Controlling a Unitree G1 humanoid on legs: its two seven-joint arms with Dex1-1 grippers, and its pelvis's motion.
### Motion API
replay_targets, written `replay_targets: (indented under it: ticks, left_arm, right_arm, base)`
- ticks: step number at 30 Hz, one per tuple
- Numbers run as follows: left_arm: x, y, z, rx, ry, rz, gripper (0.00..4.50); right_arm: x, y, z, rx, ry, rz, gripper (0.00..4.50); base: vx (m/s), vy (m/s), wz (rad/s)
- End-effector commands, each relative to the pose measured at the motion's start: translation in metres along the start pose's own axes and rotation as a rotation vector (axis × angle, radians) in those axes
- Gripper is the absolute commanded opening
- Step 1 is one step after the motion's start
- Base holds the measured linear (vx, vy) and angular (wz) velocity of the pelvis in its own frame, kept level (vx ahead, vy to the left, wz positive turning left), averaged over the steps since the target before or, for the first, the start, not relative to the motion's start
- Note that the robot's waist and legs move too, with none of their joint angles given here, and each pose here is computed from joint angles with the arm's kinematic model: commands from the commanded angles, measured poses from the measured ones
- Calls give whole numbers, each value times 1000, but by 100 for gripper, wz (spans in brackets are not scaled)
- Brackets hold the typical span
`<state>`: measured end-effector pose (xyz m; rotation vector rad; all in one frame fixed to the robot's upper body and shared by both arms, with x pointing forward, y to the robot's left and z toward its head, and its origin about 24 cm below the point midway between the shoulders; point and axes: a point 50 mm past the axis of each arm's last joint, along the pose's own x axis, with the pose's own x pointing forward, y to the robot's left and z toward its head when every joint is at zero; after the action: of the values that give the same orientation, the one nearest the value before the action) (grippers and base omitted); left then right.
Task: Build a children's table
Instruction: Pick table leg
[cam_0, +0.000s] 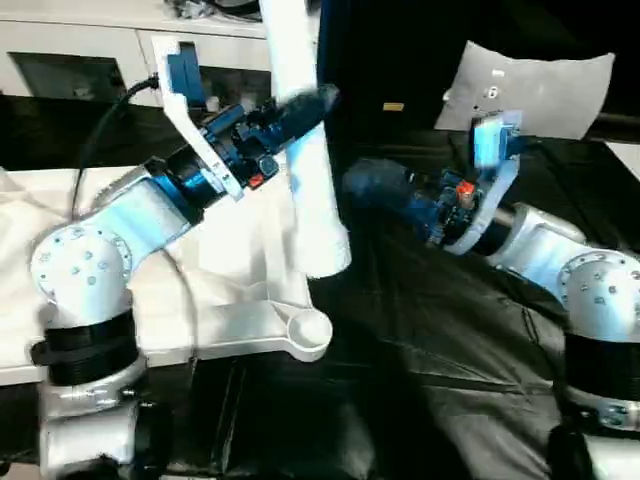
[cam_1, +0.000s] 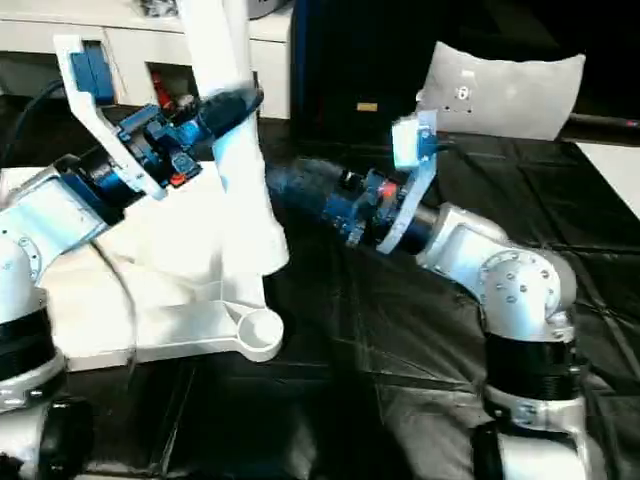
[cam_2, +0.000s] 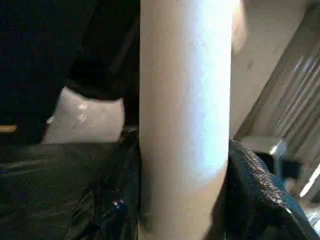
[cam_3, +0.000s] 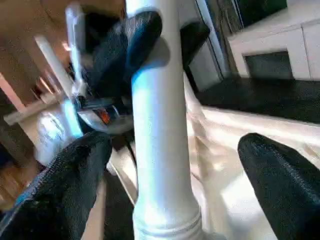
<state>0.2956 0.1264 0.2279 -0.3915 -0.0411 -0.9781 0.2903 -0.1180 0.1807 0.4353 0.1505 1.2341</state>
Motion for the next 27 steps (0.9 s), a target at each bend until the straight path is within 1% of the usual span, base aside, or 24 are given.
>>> replay_targets:
  ticks: [1,2,4,5,7,9,13,15,16,20,22,23,27]
  left_arm:
    - [9,-13,-6,104,68,-47,186]
    - [10,-14,-8,117,81,-52,186]
    - [10,-15,-8,122,87,-55,186]
    - [13,-17,-11,131,102,-60,186]
    - [15,-20,-13,143,115,-66,186]
    - [21,-25,-18,178,141,-81,186]
    - [24,-27,-19,197,138,-95,186]
    - [25,-28,-19,212,140,-102,186]
    - [25,-28,-19,212,140,-102,186]
    - [24,-28,-20,225,142,-103,186]
    - [24,-28,-21,230,141,-101,186]
    - [23,-27,-21,236,143,-100,186]
    - [23,-25,-21,251,148,-94,186]
  right_arm:
    - [9,3,-3,-119,117,-31,450]
    - [11,2,-6,-137,148,-41,450]
    - [11,2,-7,-145,162,-45,450]
    - [14,0,-13,-161,197,-55,450]
    - [18,-2,-16,-161,205,-64,450]
    - [26,-5,-21,-143,202,-76,450]
    - [32,-6,-23,-116,185,-73,450]
    - [34,-7,-24,-100,175,-69,422]
    - [34,-7,-24,-100,175,-69,422]
    - [34,-7,-25,-72,168,-49,385]
    - [34,-7,-27,-63,173,-41,361]
    - [33,-6,-29,-59,183,-35,361]
    - [32,-4,-32,-49,193,-21,316]
  base:
    - [0,0,0]
    - [0,0,0]
    - [0,0,0]
    - [0,0,0]
    - [0,0,0]
    - [0,0,0]
    - [0,0,0]
    - [0,0,0]
    - [0,0,0]
    - [0,0,0]
    - [0,0,0]
    - [0,0,0]
    - [0,0,0]
